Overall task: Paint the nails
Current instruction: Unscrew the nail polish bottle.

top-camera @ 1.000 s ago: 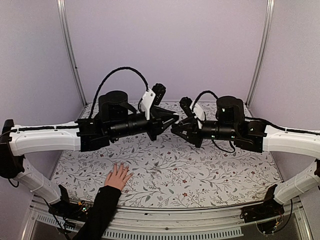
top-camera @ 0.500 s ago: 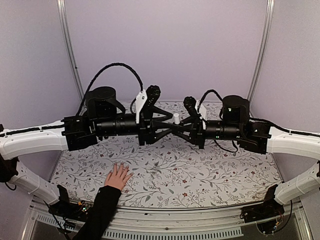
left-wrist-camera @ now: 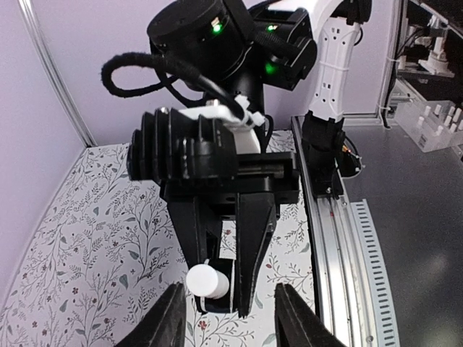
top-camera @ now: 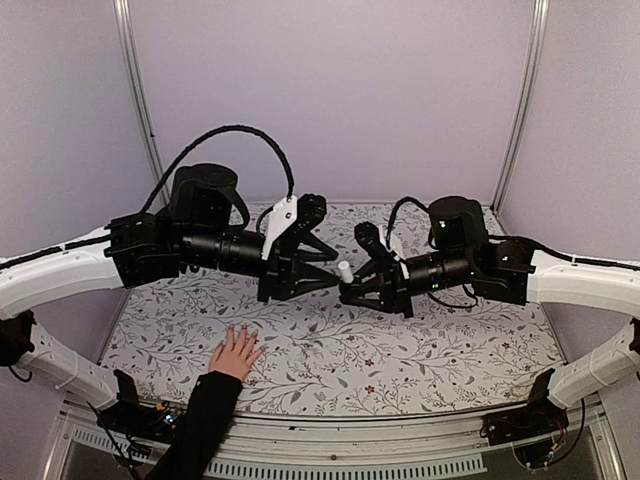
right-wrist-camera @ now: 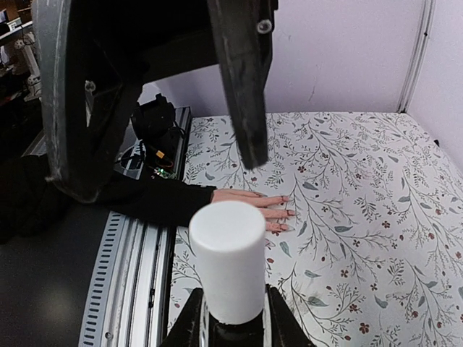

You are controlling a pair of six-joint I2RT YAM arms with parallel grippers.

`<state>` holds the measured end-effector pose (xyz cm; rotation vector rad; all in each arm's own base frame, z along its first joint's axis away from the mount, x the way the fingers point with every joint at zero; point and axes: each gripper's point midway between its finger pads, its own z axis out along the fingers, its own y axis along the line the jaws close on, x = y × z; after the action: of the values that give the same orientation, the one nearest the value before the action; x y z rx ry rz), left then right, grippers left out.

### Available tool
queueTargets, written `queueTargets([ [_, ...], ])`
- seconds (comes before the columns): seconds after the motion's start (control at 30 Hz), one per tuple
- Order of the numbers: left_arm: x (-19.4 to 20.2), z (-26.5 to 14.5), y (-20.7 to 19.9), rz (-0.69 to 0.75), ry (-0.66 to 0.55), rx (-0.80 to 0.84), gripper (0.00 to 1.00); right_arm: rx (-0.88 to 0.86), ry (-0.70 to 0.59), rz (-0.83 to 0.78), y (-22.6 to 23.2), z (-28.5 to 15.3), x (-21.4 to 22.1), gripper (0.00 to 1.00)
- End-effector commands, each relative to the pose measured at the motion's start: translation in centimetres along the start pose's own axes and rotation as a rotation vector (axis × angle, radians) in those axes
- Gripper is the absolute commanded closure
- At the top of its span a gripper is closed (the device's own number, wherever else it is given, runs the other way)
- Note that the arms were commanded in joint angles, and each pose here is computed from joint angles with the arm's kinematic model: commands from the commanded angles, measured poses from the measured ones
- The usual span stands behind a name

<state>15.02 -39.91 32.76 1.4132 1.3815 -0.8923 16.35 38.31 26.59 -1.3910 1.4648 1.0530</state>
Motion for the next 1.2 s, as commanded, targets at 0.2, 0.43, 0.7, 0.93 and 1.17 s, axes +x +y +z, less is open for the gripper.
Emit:
queueTargets([
  [0.2, 2.3, 0.9, -0.3, 0.001, 0.124, 0.033, 0.58, -0.058, 0.058, 0.024, 0.7, 0.8, 1.0, 1.0],
  [0.43, 2.9, 1.6, 0.0, 0.005, 0.151, 0.029, 0.59, -0.087, 0.076, 0.017, 1.5, 1.4, 1.5, 1.0],
  [0.7, 3.7, 2.0, -0.2, 0.007, 0.17, 0.042, 0.67, -0.095, 0.087, 0.015, 1.6, 1.8, 2.0, 1.0],
  [0.93, 4.3, 2.4, -0.3, 0.016, 0.192, 0.051, 0.7, -0.098, 0.098, 0.014, 1.7, 2.0, 2.4, 1.0],
  [1.17, 4.7, 2.5, -0.3, 0.025, 0.22, 0.062, 0.79, -0.099, 0.099, 0.011, 1.7, 2.0, 2.4, 1.0],
])
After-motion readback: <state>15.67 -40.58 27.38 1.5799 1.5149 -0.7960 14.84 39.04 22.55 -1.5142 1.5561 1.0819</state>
